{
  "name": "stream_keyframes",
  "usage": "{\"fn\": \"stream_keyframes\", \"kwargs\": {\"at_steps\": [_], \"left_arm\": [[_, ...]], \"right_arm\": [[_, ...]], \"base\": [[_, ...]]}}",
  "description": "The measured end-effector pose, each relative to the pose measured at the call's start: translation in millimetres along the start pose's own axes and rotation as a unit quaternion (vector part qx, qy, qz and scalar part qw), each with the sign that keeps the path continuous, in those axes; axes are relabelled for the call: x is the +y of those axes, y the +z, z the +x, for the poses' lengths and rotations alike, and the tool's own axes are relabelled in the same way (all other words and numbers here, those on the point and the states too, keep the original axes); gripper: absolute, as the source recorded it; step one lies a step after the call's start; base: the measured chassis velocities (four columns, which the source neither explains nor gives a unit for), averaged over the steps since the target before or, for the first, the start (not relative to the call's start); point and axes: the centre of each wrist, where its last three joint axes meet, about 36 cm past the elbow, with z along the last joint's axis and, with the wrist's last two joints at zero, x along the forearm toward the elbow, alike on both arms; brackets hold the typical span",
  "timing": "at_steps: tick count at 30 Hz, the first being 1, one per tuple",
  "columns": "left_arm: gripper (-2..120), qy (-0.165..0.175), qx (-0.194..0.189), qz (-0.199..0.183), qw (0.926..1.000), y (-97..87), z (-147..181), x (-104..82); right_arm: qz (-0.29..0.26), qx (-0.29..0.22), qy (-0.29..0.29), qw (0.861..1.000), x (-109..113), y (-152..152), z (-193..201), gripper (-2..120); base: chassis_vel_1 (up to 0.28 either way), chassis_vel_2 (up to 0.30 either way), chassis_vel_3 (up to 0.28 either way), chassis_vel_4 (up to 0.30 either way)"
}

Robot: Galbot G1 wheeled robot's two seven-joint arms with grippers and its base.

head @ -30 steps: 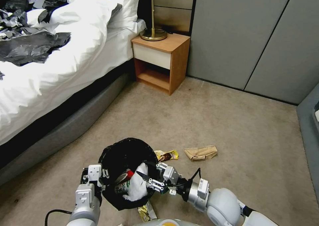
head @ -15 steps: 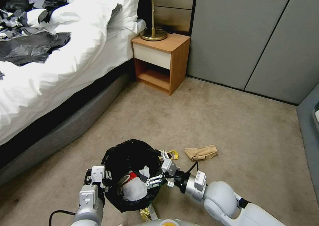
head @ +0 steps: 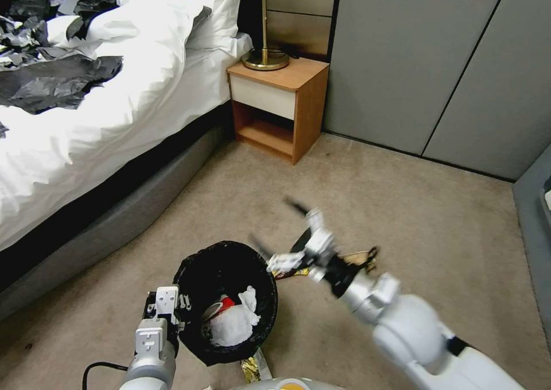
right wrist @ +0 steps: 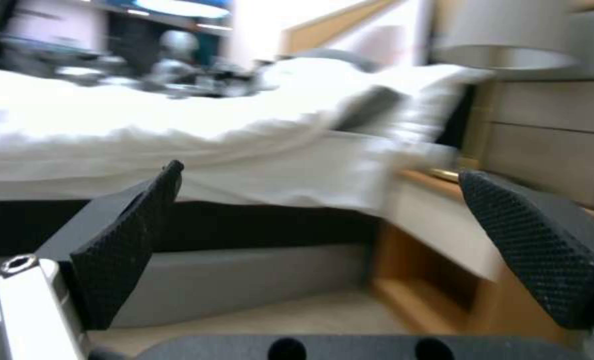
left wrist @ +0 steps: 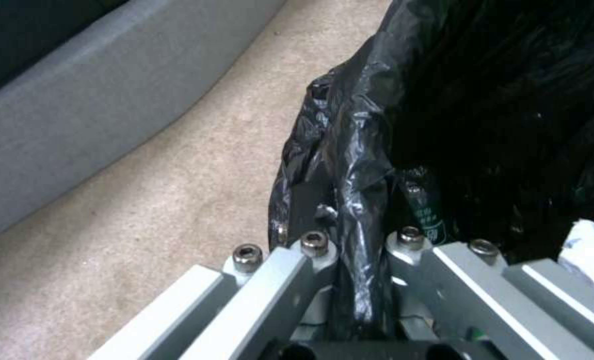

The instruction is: Pick up the trash bin, then pick up the garbage from the floor and place it into the trash bin.

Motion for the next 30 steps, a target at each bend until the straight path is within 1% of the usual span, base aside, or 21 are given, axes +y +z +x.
{"fn": "stream_keyframes", "kwargs": {"at_steps": [1,2,4,5,8,9,11,19,24,30], "left_arm": [[1,-0.003,-0.001,0.001,1.0,-0.9,-0.8,2.9],[1,-0.003,-0.001,0.001,1.0,-0.9,-0.8,2.9],[1,-0.01,-0.004,0.002,0.9999,-4.2,-1.9,8.6],[1,-0.01,-0.004,0.002,0.9999,-4.2,-1.9,8.6],[1,-0.012,-0.007,0.005,0.9999,-7.6,-1.3,12.3],[1,-0.012,-0.007,0.005,0.9999,-7.6,-1.3,12.3],[1,-0.013,-0.008,0.006,0.9999,-8.8,-0.5,13.5],[1,-0.013,-0.007,0.006,0.9999,-8.8,1.1,14.0],[1,-0.013,-0.009,0.007,0.9999,-9.7,2.0,14.0],[1,-0.013,-0.01,0.007,0.9998,-10.5,3.0,13.8]], "right_arm": [[0.005,0.002,0.027,1.0,-7.2,-0.5,9.0,100],[0.005,0.002,0.027,1.0,-7.2,-0.5,9.0,100],[0.007,0.007,0.062,0.998,-13.9,2.7,25.4,100],[0.007,0.007,0.062,0.998,-13.9,2.7,25.4,100],[0.004,0.021,0.101,0.995,-16.5,17.9,51.1,100],[0.004,0.021,0.101,0.995,-16.5,17.9,51.1,100],[0.002,0.03,0.116,0.993,-15.8,25.4,63.2,100],[-0.002,0.058,0.131,0.99,-12.7,48.2,85.9,100],[-0.003,0.066,0.134,0.989,-13.6,53.9,88.3,100],[-0.003,0.063,0.134,0.989,-15.8,54.2,86.1,100]], "base": [[0.0,0.0,0.0,0.0],[0.0,0.0,0.0,0.0],[0.0,0.0,0.0,0.0],[0.0,0.0,0.0,0.0],[0.0,0.0,0.0,0.0],[0.0,0.0,0.0,0.0],[0.0,0.0,0.0,0.0],[0.0,0.0,0.0,0.0],[0.0,0.0,0.0,0.0],[0.0,0.0,0.0,0.0]]}}
